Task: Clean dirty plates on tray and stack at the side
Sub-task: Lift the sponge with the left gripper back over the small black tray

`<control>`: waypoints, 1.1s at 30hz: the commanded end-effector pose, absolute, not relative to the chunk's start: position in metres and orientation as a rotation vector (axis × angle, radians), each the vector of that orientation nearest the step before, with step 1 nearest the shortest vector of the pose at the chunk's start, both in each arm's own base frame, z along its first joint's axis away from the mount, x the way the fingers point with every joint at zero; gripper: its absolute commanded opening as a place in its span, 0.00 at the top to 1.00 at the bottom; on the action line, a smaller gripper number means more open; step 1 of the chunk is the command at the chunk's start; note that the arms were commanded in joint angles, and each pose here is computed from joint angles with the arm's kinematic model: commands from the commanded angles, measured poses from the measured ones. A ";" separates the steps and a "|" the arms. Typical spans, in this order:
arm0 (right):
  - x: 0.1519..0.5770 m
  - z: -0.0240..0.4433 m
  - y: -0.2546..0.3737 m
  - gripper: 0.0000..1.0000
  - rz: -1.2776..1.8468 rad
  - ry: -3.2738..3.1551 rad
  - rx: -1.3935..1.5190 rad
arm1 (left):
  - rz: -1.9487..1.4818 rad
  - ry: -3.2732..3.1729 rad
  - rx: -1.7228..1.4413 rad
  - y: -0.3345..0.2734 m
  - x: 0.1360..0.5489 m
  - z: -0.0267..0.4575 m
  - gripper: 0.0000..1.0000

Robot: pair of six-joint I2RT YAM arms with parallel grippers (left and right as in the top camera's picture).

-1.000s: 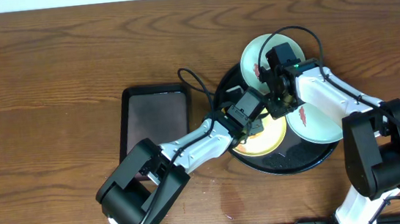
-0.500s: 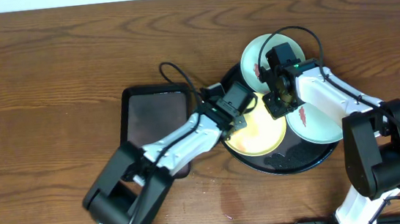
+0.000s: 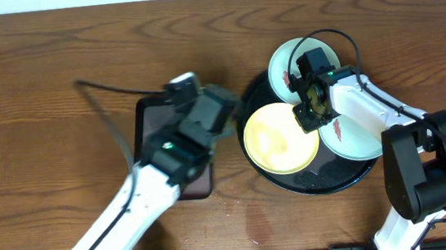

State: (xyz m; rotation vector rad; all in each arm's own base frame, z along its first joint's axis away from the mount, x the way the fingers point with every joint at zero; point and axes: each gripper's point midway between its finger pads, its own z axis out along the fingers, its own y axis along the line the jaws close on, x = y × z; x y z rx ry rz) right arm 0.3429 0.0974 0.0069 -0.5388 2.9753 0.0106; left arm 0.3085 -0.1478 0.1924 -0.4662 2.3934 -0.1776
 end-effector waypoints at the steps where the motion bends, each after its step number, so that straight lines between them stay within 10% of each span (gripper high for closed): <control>1: 0.339 0.010 0.112 0.99 0.056 2.966 -0.552 | -0.033 2.403 -0.539 -0.102 0.305 0.191 0.92; 33: 0.357 0.201 0.062 0.99 -0.700 2.353 -0.466 | 0.125 2.791 -0.492 -0.061 0.303 0.100 0.92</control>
